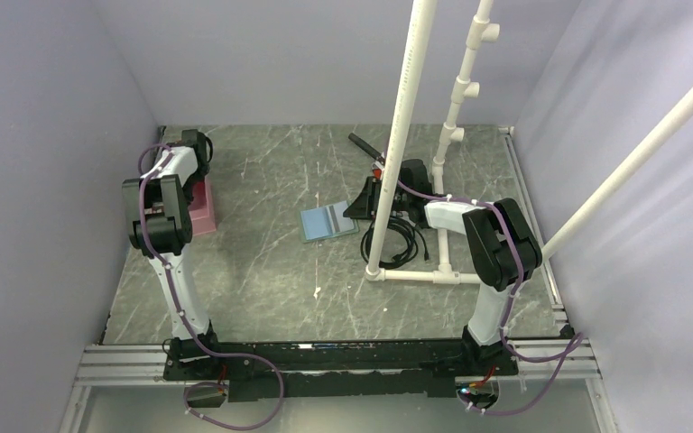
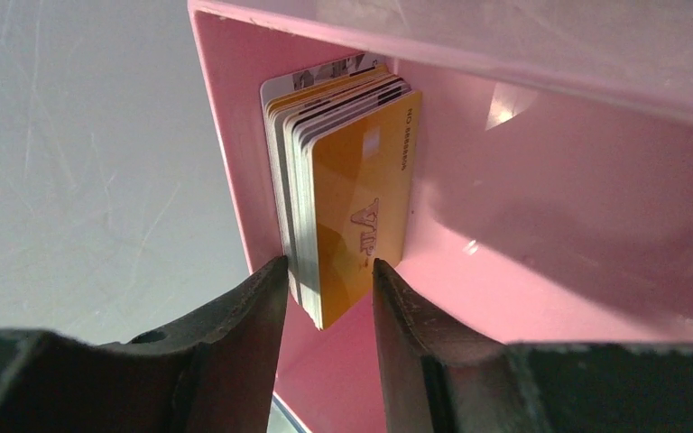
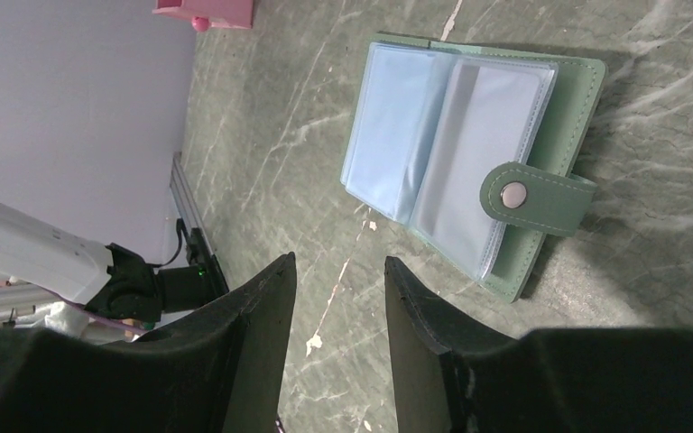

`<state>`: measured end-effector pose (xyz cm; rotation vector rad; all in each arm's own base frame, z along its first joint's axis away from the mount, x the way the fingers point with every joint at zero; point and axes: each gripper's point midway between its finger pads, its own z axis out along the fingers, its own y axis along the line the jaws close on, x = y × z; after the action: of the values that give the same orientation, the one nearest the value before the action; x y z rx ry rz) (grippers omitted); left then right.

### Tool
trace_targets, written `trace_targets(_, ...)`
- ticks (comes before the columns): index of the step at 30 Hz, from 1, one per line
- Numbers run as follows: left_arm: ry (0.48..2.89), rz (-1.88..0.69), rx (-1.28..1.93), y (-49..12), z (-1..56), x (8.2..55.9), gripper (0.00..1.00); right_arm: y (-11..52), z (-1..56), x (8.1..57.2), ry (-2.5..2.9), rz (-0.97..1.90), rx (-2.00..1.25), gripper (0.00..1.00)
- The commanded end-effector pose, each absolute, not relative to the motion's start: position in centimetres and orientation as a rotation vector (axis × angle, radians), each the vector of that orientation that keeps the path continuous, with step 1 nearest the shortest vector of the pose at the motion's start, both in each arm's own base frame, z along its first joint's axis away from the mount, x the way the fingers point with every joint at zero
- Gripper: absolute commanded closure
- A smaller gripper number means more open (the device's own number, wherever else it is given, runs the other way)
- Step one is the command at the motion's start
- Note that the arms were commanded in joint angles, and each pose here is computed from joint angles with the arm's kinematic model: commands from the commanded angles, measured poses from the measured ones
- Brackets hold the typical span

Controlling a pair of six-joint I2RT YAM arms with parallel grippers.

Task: Put the credit cards into the card holder
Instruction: Pick up the credit card from the storage box.

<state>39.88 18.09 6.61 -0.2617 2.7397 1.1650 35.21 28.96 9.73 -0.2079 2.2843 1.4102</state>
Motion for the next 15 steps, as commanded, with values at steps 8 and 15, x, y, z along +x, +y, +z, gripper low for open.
trace_targets(8, 2.657, 1.291, -0.261, 19.44, 8.35, 40.66, 0.63, 29.60, 11.14, 36.05, 2.222, 1.418, -0.273, 0.56)
trace_targets(15, 2.655, 1.301, -0.255, 19.49, 8.60, 40.80, 0.68, 29.61, 11.05, 36.06, 2.225, 1.418, -0.274, 0.56)
